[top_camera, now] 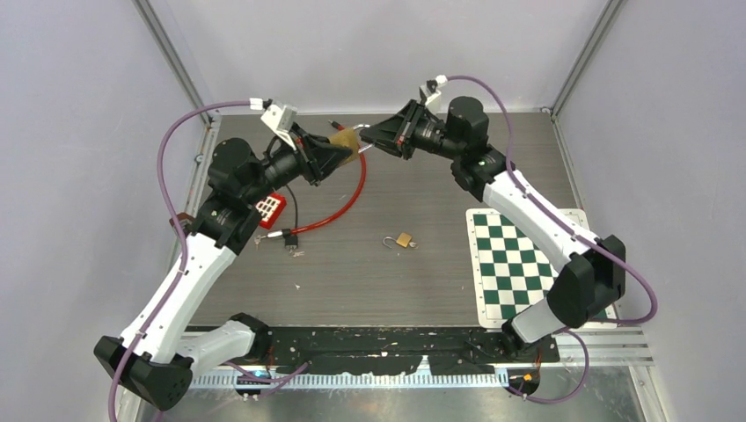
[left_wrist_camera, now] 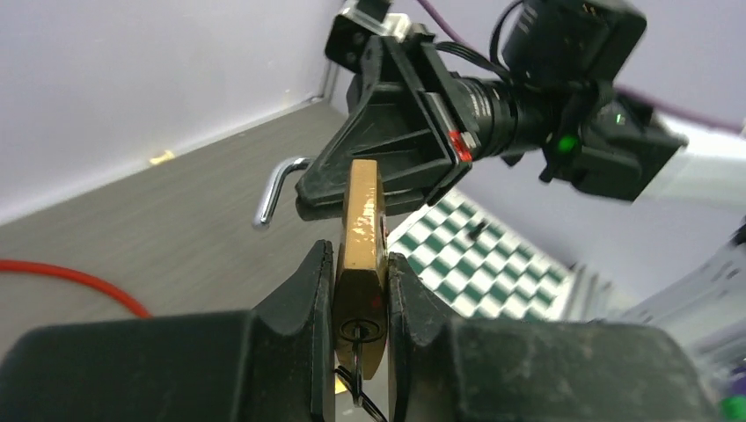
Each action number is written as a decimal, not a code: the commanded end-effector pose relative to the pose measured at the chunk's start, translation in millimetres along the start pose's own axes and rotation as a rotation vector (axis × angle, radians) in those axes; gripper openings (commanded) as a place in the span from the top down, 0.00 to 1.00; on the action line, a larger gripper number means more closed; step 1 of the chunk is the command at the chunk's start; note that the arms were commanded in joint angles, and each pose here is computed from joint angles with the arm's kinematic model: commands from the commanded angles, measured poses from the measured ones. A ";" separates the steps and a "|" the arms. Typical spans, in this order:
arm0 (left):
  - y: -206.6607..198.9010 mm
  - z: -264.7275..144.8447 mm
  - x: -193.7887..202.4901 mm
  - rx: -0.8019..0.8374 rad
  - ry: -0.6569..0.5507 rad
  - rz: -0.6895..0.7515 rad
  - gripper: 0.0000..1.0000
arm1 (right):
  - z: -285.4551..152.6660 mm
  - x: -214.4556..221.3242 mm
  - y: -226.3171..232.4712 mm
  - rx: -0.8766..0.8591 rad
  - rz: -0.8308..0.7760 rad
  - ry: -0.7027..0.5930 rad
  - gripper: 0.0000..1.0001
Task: Lock with the key
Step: Lock the lock.
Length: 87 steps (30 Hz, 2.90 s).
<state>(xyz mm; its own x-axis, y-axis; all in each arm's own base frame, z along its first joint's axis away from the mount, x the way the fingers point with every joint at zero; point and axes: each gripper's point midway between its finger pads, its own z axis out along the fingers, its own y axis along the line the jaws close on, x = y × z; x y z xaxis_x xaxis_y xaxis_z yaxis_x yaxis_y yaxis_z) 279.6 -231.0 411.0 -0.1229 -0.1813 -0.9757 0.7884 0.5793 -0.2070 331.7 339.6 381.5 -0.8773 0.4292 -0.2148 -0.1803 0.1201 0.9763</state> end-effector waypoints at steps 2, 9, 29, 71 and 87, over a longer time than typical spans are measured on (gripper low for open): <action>7.4 1.7 -57.4 -0.104 -0.256 -0.365 1.00 | -47.9 -22.8 108.0 -0.206 -0.474 -0.232 0.95; -5.3 4.8 -76.4 -0.022 -0.313 -0.448 1.00 | -80.5 -12.8 144.6 -0.320 -0.698 -0.314 0.95; -41.9 36.2 -68.3 0.286 -0.098 -0.444 1.00 | -122.2 30.5 150.4 -0.410 -0.970 -0.273 0.95; -100.6 -3.8 -73.3 0.738 -0.159 0.256 1.00 | -126.3 92.9 141.7 -0.376 -1.410 -0.022 0.71; -105.9 -21.2 -74.8 0.742 -0.118 0.230 1.00 | -122.3 89.8 141.5 -0.358 -1.335 0.019 0.46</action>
<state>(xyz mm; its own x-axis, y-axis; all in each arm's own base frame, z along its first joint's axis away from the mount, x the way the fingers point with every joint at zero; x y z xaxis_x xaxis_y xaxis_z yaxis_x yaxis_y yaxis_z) 204.0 -272.8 470.9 0.0108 -0.1626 -0.9866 0.9921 -0.1217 0.0309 187.6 287.4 484.2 0.0349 0.1221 -0.9919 -0.9688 0.2479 -0.0036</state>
